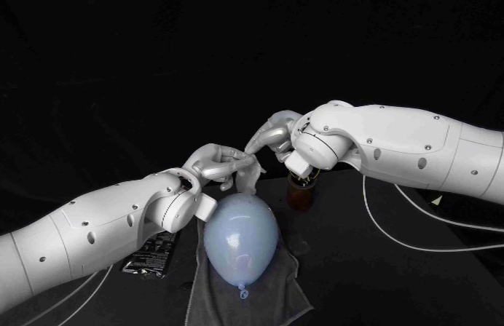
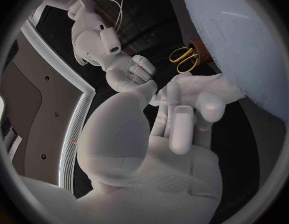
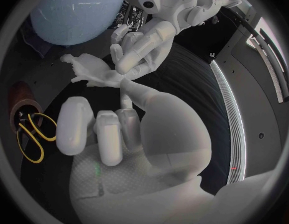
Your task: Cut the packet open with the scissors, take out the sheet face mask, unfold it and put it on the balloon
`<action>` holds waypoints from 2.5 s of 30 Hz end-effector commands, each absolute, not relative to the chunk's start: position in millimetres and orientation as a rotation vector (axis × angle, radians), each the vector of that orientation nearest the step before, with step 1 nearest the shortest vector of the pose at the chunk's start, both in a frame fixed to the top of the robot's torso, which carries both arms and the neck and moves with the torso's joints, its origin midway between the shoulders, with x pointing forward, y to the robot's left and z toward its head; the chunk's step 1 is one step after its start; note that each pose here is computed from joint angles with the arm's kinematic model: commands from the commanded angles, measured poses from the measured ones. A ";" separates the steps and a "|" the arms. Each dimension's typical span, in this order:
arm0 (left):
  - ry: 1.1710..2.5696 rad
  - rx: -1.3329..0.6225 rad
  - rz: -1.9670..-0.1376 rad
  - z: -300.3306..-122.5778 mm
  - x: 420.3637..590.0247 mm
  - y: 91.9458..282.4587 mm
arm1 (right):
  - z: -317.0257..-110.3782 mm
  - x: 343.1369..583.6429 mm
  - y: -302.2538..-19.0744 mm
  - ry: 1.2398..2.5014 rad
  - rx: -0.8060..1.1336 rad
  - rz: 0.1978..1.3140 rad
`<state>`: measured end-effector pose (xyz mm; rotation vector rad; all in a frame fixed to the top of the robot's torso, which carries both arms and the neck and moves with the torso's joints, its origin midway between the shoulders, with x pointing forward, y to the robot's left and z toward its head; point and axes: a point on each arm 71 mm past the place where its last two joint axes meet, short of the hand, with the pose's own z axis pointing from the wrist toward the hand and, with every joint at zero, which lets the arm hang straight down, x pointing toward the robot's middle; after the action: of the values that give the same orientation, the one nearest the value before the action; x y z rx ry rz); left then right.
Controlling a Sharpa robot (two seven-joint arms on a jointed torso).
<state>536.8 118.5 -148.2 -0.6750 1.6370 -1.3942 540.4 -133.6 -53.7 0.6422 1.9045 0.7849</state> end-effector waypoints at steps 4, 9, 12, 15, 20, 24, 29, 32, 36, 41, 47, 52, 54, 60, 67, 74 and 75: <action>1.600 -0.655 -1.316 -146.5 540.2 123.1 | -52.1 540.6 -132.2 1.879 0.660 0.807; 1.584 -0.652 -1.299 -145.9 540.9 123.4 | -52.0 540.7 -131.6 1.875 0.674 0.811; 1.574 -0.652 -1.290 -145.4 541.1 122.7 | -52.1 540.6 -130.6 1.873 0.681 0.815; 1.569 -0.649 -1.287 -145.1 541.1 121.3 | -52.1 540.4 -129.0 1.874 0.683 0.818; 1.561 -0.642 -1.293 -144.3 540.5 118.4 | -52.3 540.1 -126.5 1.876 0.683 0.822; 1.554 -0.630 -1.309 -143.1 539.5 115.0 | -52.6 540.0 -124.5 1.878 0.682 0.824; 1.545 -0.620 -1.328 -141.8 538.1 111.5 | -53.4 539.9 -122.7 1.880 0.680 0.825; 1.533 -0.619 -1.340 -140.7 537.3 110.8 | -53.6 540.4 -123.3 1.877 0.679 0.821; 1.520 -0.629 -1.357 -139.8 536.7 111.1 | -53.4 541.6 -125.3 1.868 0.680 0.815; 1.511 -0.639 -1.377 -139.1 536.1 112.4 | -52.9 543.4 -128.2 1.855 0.682 0.807; 1.512 -0.641 -1.392 -138.9 535.4 113.5 | -52.5 544.7 -130.4 1.845 0.684 0.802; 1.518 -0.640 -1.398 -139.1 535.1 114.0 | -52.2 545.4 -131.8 1.839 0.684 0.800; 1.520 -0.641 -1.398 -139.2 535.1 114.2 | -52.2 545.4 -132.2 1.838 0.684 0.800; 1.522 -0.653 -1.398 -139.7 535.6 115.0 | -52.2 545.3 -133.0 1.837 0.682 0.802; 1.520 -0.683 -1.394 -140.5 536.7 116.6 | -52.1 545.3 -134.6 1.835 0.684 0.801; 1.524 -0.721 -1.381 -142.1 538.2 120.2 | -51.6 545.3 -138.3 1.820 0.690 0.799; 1.524 -0.726 -1.378 -142.4 538.5 120.9 | -51.5 545.4 -139.2 1.816 0.692 0.798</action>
<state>537.9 119.9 -142.4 -0.6943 1.5244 -1.3709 544.5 -137.4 -53.9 0.7035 1.8457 0.7961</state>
